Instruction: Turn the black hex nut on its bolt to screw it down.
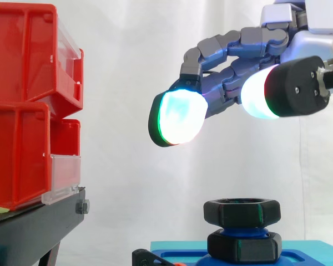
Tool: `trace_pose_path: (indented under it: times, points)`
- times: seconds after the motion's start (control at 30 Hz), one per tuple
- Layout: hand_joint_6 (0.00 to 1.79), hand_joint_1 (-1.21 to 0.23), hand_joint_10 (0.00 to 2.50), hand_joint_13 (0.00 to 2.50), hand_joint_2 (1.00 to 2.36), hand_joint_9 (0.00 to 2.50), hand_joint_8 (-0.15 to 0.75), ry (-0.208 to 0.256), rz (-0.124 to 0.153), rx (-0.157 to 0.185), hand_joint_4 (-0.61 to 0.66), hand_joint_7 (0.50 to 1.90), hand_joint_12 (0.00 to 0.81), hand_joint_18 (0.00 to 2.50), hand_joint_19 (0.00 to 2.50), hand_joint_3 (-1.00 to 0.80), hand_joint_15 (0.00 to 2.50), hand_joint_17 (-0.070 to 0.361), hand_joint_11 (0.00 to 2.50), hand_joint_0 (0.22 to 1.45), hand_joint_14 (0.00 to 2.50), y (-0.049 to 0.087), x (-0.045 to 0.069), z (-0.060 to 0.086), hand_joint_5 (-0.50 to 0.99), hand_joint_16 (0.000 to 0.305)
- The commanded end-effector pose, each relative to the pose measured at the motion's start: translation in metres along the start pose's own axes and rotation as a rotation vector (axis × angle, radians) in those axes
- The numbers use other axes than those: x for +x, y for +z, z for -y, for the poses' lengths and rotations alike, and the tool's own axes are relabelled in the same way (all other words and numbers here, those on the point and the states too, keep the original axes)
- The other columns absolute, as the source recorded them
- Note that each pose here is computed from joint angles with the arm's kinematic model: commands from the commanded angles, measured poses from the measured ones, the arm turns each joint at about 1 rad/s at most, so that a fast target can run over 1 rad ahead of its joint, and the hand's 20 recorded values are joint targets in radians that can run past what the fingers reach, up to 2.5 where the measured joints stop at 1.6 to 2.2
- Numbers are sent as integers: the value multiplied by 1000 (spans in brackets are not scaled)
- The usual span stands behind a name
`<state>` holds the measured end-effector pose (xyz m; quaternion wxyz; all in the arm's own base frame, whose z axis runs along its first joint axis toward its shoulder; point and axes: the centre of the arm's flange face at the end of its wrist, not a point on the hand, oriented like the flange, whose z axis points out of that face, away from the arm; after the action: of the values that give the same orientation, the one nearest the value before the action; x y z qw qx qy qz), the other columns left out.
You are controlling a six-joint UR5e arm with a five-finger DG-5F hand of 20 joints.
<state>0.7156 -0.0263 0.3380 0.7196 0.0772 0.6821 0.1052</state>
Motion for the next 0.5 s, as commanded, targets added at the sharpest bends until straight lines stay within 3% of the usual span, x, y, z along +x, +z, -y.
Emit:
trace_pose_path:
  times: [0.0, 0.2, 0.33, 0.43, 0.47]
  points:
    - [503, -457, 0, 341, 1000, 454, 229, 0, 5, -4, 226, 993, 321, 260, 260, -500, 0, 118, 30, 489, 0, 1, 1, -2, -125, 53]
    - [504, -373, 0, 350, 1000, 460, 230, -3, -19, -6, 227, 1001, 325, 263, 265, -500, 0, 120, 28, 483, 0, 6, 21, -4, -123, 53]
    - [503, -355, 0, 355, 1000, 459, 233, -3, -22, -8, 221, 1010, 326, 266, 265, -500, 0, 120, 29, 484, 0, 7, 25, -5, -120, 53]
    - [504, -347, 1, 359, 1000, 459, 234, -4, -38, -9, 231, 1018, 324, 286, 269, -500, 0, 120, 23, 485, 0, 12, 44, -1, -118, 53]
    - [504, -344, 0, 362, 1000, 459, 234, -4, -38, -9, 223, 1024, 324, 290, 264, -500, 0, 120, 29, 486, 0, 12, 44, -1, -118, 53]
